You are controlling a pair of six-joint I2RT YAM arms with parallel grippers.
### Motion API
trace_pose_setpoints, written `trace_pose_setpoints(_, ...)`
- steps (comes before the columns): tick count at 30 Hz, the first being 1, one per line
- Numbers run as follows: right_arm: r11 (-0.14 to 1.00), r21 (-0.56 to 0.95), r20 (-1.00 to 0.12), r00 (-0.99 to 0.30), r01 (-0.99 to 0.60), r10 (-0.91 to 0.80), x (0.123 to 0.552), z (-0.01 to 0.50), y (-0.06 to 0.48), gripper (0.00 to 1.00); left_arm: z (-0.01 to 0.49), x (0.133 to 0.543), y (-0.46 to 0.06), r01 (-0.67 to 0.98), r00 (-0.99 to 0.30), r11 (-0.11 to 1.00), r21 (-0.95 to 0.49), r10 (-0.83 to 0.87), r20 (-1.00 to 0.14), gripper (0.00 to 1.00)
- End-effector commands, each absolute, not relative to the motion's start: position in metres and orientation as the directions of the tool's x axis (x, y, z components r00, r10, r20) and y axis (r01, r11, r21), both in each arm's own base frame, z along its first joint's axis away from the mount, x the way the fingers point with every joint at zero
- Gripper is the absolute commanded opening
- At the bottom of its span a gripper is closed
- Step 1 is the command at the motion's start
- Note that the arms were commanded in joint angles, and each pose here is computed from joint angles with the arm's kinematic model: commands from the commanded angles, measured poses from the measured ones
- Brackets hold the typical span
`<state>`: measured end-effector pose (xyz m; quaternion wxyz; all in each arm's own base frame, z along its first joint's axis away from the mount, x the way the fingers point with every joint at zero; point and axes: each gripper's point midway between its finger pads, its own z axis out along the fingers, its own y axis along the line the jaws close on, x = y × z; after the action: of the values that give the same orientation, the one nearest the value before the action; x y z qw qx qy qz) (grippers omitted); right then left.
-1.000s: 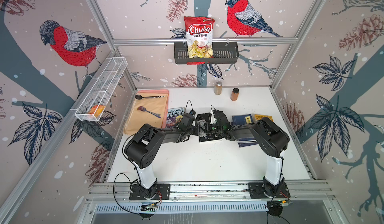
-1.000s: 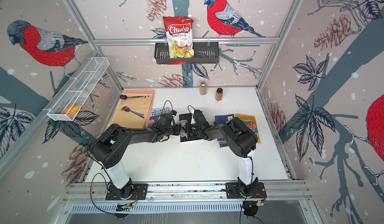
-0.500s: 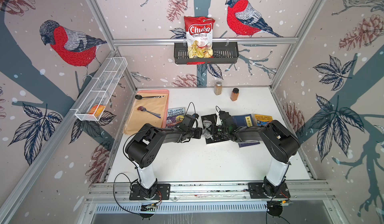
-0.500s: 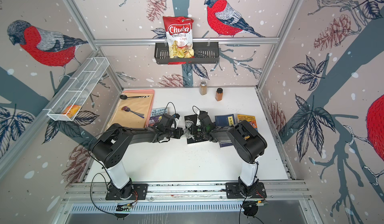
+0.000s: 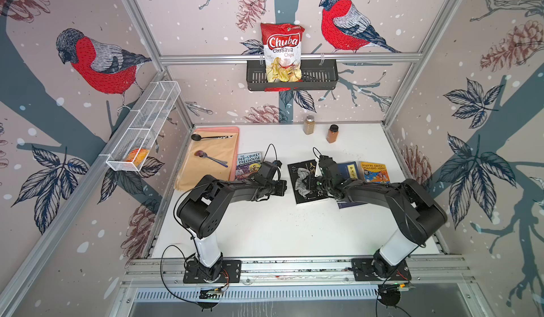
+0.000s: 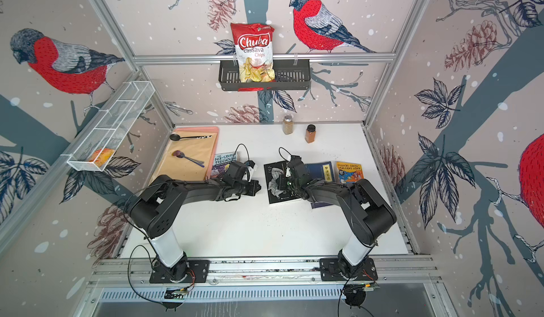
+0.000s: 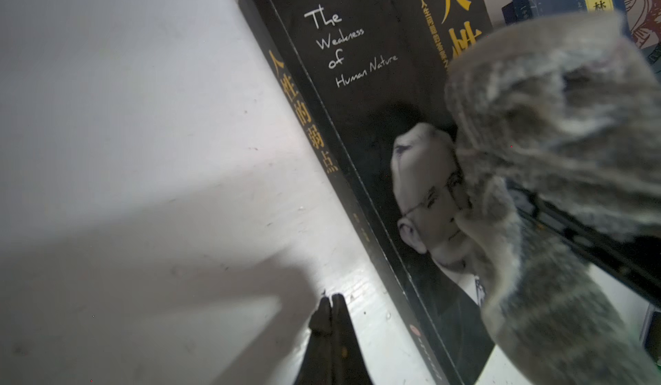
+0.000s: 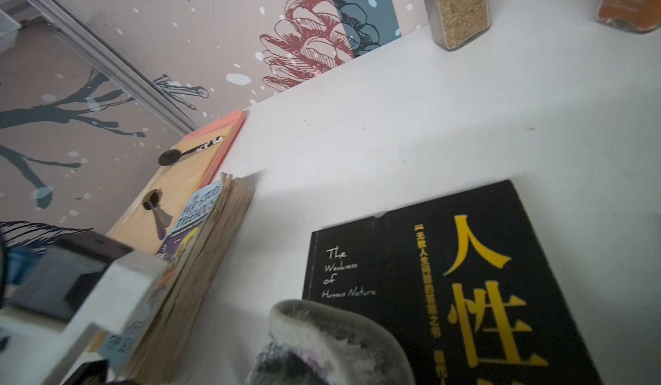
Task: Wipe the cover of the book
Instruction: Wipe the dirt from the cover of the book.
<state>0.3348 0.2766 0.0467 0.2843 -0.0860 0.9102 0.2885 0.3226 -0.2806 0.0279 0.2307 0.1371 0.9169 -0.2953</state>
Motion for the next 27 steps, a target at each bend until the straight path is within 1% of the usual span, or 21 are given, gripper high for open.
trace_pose_setpoints(1, 0.839, 0.446, -0.548, -0.836, -0.310, -0.017, 0.351, 0.026, 0.283, 0.09, 0.033, 0.322, -0.283, 0.398, -0.852, 0.776, -0.490, 0.114, -0.511, 0.05)
trace_pose_setpoints(4, 0.842, 0.454, -0.522, -0.853, -0.291, -0.014, 0.365, 0.013, 0.295, 0.09, 0.037, 0.320, -0.278, 0.395, -0.847, 0.785, -0.478, 0.110, -0.520, 0.05)
trace_pose_setpoints(8, 0.837, 0.469, -0.513, -0.859, -0.281, -0.001, 0.381, 0.011, 0.309, 0.09, 0.039, 0.315, -0.270, 0.395, -0.840, 0.797, -0.457, 0.113, -0.530, 0.05)
trace_pose_setpoints(11, 0.814, 0.487, -0.528, -0.849, -0.317, -0.015, 0.383, 0.022, 0.320, 0.09, 0.037, 0.314, -0.266, 0.388, -0.840, 0.808, -0.444, 0.112, -0.530, 0.05)
trace_pose_setpoints(14, 0.771, 0.510, -0.577, -0.817, -0.381, -0.022, 0.378, 0.048, 0.325, 0.12, 0.036, 0.315, -0.264, 0.385, -0.840, 0.812, -0.439, 0.111, -0.532, 0.05)
trace_pose_setpoints(17, 0.780, 0.489, -0.622, -0.783, -0.390, -0.002, 0.378, 0.071, 0.309, 0.15, 0.038, 0.317, -0.263, 0.387, -0.835, 0.814, -0.433, 0.110, -0.539, 0.06)
trace_pose_setpoints(21, 0.860, 0.393, -0.666, -0.745, -0.326, 0.022, 0.387, 0.086, 0.266, 0.19, 0.040, 0.319, -0.261, 0.389, -0.830, 0.816, -0.427, 0.109, -0.547, 0.08)
trace_pose_setpoints(24, 0.927, 0.300, -0.665, -0.746, -0.226, 0.034, 0.394, 0.081, 0.226, 0.21, 0.041, 0.321, -0.259, 0.384, -0.828, 0.821, -0.423, 0.103, -0.551, 0.14)
trace_pose_setpoints(27, 0.949, 0.275, -0.636, -0.769, -0.158, 0.056, 0.394, 0.067, 0.199, 0.23, 0.042, 0.321, -0.256, 0.381, -0.826, 0.824, -0.420, 0.099, -0.555, 0.22)
